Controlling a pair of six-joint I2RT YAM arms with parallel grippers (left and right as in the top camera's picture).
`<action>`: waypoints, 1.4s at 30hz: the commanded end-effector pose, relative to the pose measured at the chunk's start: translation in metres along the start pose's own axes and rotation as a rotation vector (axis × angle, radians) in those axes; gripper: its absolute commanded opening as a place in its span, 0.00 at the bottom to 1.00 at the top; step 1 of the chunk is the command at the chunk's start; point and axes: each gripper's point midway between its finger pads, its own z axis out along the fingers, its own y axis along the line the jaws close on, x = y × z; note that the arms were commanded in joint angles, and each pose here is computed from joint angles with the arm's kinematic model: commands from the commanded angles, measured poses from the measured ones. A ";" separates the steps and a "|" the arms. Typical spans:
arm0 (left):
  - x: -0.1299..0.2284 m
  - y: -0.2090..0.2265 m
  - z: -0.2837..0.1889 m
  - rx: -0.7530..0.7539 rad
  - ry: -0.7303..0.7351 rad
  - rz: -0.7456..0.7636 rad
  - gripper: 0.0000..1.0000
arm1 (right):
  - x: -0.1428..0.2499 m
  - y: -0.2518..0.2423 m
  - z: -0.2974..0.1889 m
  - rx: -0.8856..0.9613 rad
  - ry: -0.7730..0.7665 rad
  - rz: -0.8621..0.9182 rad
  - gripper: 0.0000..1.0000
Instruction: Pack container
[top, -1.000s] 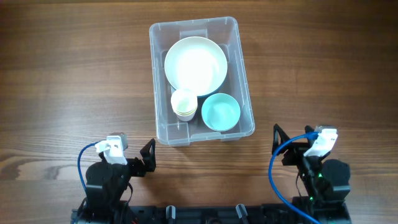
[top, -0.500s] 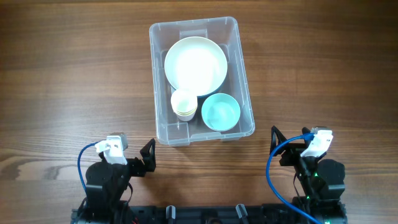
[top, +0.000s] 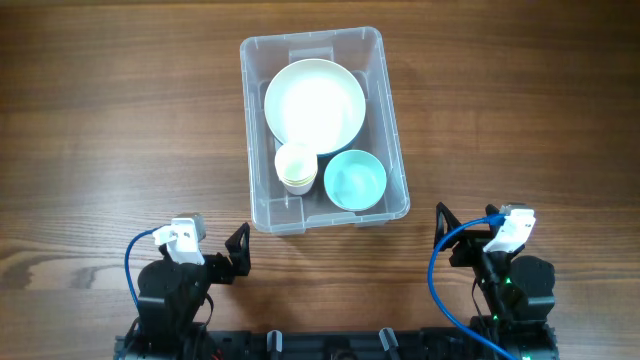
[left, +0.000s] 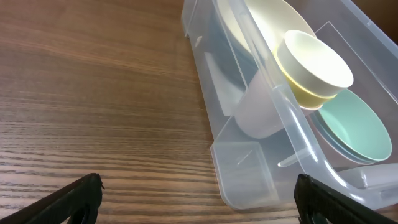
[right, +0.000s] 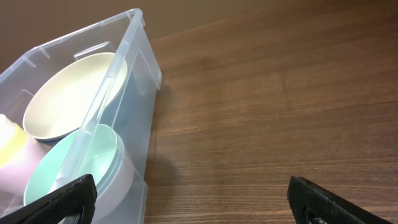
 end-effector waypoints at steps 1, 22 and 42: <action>0.002 -0.003 0.001 0.022 0.004 0.023 1.00 | -0.003 0.005 -0.001 -0.027 -0.015 -0.020 1.00; 0.002 -0.003 0.001 0.021 0.004 0.022 1.00 | -0.003 0.005 -0.001 -0.027 -0.015 -0.020 1.00; 0.002 -0.003 0.001 0.021 0.004 0.022 1.00 | -0.003 0.005 -0.001 -0.027 -0.015 -0.020 1.00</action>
